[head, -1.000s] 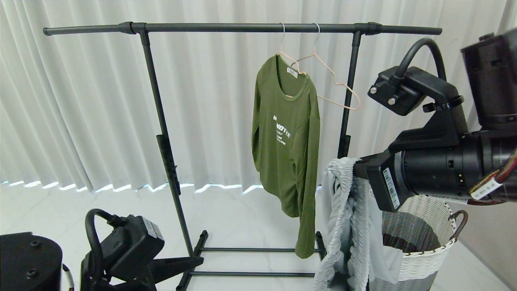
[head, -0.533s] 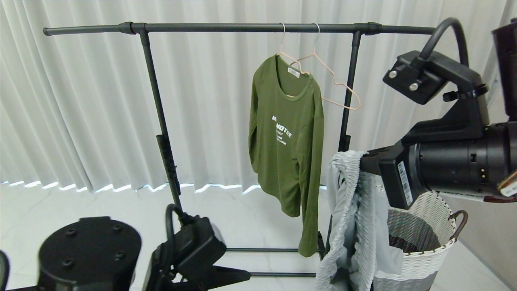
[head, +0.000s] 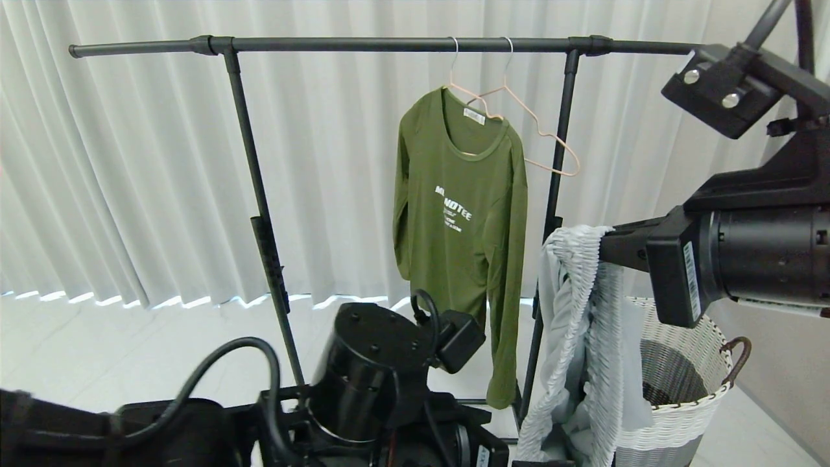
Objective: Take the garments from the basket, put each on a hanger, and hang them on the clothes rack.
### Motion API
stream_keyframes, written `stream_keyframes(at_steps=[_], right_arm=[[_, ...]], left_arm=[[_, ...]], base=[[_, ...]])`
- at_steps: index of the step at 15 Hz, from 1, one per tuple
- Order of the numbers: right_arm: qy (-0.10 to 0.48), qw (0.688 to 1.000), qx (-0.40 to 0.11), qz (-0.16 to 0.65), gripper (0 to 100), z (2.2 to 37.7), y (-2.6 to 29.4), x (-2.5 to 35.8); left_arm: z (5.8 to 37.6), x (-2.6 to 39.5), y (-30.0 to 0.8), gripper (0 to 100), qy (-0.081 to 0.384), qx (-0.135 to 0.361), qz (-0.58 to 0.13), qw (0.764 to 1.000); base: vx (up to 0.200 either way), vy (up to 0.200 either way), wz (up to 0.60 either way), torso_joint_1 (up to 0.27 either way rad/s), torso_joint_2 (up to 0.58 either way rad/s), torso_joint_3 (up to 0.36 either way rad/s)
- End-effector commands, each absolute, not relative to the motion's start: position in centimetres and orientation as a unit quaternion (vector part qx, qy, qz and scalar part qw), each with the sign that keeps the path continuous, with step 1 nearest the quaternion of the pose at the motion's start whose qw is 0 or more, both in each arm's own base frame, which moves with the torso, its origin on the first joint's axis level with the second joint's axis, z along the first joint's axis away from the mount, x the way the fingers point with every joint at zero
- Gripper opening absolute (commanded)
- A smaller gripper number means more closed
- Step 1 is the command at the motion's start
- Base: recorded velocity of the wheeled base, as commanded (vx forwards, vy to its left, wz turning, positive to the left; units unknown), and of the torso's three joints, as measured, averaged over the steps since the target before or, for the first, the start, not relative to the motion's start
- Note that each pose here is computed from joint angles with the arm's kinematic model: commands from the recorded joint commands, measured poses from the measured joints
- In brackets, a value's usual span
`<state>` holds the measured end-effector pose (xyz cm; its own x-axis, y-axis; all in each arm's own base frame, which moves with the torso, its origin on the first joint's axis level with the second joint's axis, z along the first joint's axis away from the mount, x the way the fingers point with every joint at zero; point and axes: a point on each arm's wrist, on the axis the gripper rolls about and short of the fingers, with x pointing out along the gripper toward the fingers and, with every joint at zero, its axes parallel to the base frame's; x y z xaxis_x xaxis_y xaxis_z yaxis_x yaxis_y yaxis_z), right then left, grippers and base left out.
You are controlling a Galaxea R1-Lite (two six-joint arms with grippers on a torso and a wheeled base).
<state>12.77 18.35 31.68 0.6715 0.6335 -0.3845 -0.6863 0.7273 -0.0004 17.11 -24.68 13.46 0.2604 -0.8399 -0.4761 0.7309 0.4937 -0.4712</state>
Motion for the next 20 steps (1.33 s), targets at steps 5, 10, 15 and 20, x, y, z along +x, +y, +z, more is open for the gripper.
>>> stream_keyframes(at_steps=[5,10,15,20], right_arm=[[0.183,0.911,-0.059,0.366,0,31.9,18.1,12.6],[0.185,0.912,-0.057,0.363,0,31.8,18.0,12.8],[0.208,0.908,-0.069,0.356,0,30.4,18.3,13.4],[0.161,0.913,-0.046,0.371,0,30.7,20.8,15.3]], left_arm=[[6.7,19.7,-27.5,100,0.384,-0.048,-0.433,0.814],[6.6,18.9,-26.9,0,0.390,-0.042,-0.433,0.812],[10.9,13.0,-21.3,0,0.368,-0.032,-0.448,0.814],[23.8,14.8,-14.8,0,0.325,-0.078,-0.360,0.871]], base=[[0.000,0.000,0.00,0.000,0.00,0.000],[0.000,0.000,0.00,0.000,0.00,0.000],[0.000,0.000,0.00,0.000,0.00,0.000],[0.000,0.000,0.00,0.000,0.00,0.000]])
